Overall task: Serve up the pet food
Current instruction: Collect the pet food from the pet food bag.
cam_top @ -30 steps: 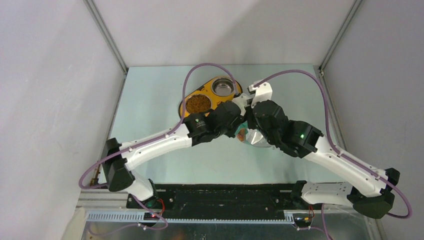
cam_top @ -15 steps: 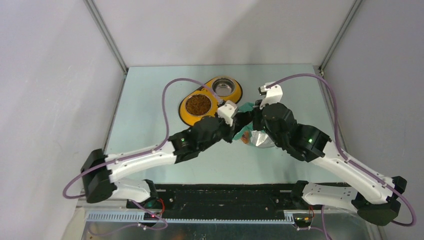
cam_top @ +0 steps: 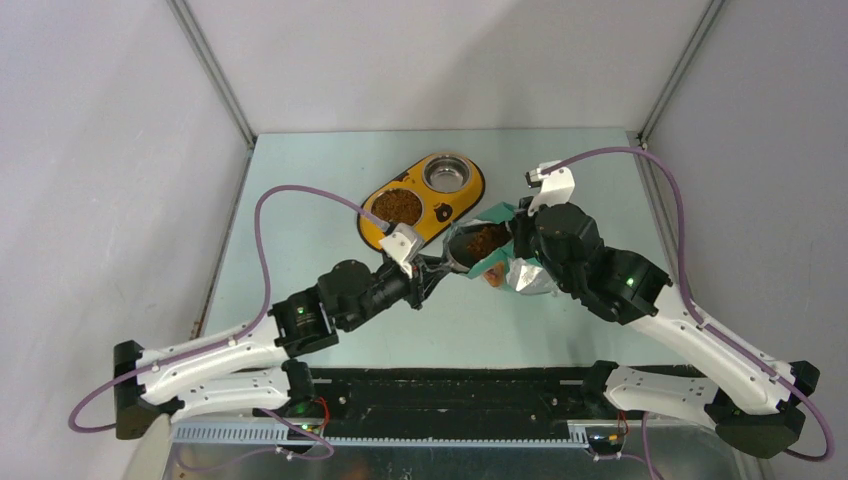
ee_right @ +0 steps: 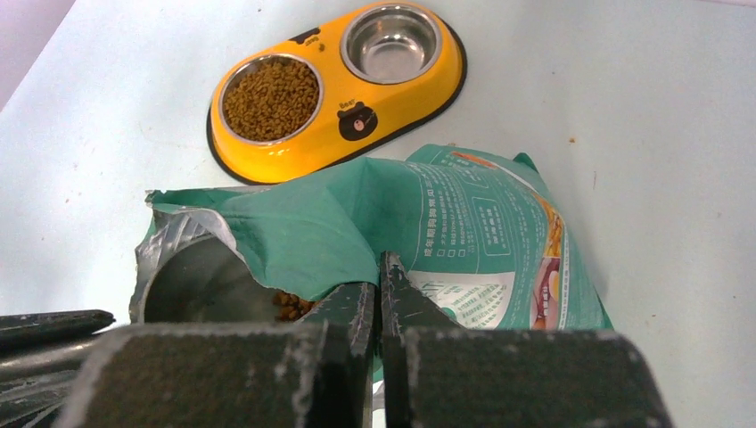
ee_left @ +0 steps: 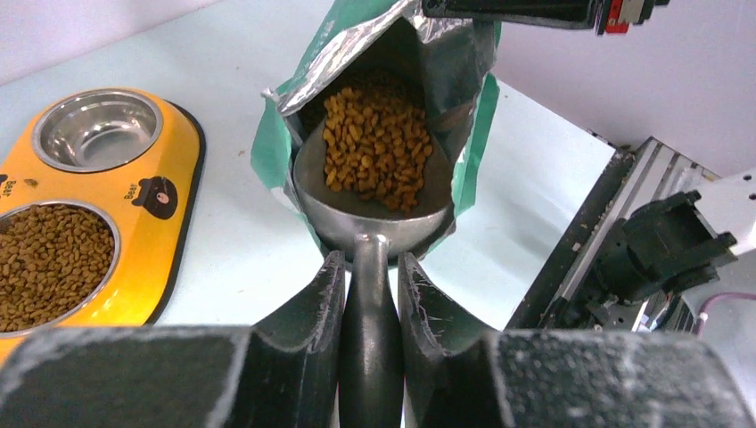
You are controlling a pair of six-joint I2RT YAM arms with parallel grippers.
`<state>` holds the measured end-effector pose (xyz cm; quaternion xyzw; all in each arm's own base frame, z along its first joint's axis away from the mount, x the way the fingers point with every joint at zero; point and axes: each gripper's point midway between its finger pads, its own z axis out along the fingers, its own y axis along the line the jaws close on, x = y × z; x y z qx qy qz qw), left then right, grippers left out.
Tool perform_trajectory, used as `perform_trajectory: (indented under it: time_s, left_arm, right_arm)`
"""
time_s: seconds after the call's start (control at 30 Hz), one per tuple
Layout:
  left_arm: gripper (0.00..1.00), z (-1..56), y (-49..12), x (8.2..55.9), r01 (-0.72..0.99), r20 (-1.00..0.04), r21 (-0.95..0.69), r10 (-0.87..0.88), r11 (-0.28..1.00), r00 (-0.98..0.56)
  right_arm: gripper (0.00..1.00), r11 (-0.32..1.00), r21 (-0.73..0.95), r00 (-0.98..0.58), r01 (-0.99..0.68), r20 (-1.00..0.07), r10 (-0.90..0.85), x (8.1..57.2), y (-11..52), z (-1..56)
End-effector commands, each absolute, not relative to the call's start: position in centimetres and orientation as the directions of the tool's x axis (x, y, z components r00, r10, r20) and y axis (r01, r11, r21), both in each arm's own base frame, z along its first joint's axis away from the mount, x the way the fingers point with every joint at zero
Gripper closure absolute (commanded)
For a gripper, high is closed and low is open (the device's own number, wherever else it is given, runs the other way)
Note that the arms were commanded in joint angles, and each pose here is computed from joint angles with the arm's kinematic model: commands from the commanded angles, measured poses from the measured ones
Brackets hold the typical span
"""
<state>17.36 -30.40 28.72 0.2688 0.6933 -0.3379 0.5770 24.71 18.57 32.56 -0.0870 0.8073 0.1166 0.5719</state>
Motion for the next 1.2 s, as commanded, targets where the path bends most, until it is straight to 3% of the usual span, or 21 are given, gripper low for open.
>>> perform_trajectory:
  time_s: [0.0,0.7,0.93,1.17]
  left_arm:
    - [1.0,28.5,-28.7,15.3,0.804,-0.987,-0.125,0.011,0.581,-0.162]
    - [1.0,26.8,-28.4,15.5,0.825,-0.999,-0.041,-0.037,0.563,-0.025]
    - [1.0,25.2,-27.9,15.8,0.803,-0.987,-0.117,-0.156,0.584,-0.03]
    - [1.0,28.5,-26.7,14.5,0.824,-0.966,-0.154,-0.258,0.545,-0.01]
  right_arm:
    - [1.0,0.981,0.043,-0.274,-0.192,-0.962,-0.012,25.4,16.1,34.1]
    - [1.0,0.982,0.039,-0.256,-0.187,-0.967,-0.01,25.5,15.8,34.6]
    - [1.0,0.984,0.046,-0.245,-0.171,-0.969,0.003,25.4,15.3,35.0]
    - [1.0,0.987,0.069,-0.226,-0.146,-0.973,0.034,25.3,14.7,35.6]
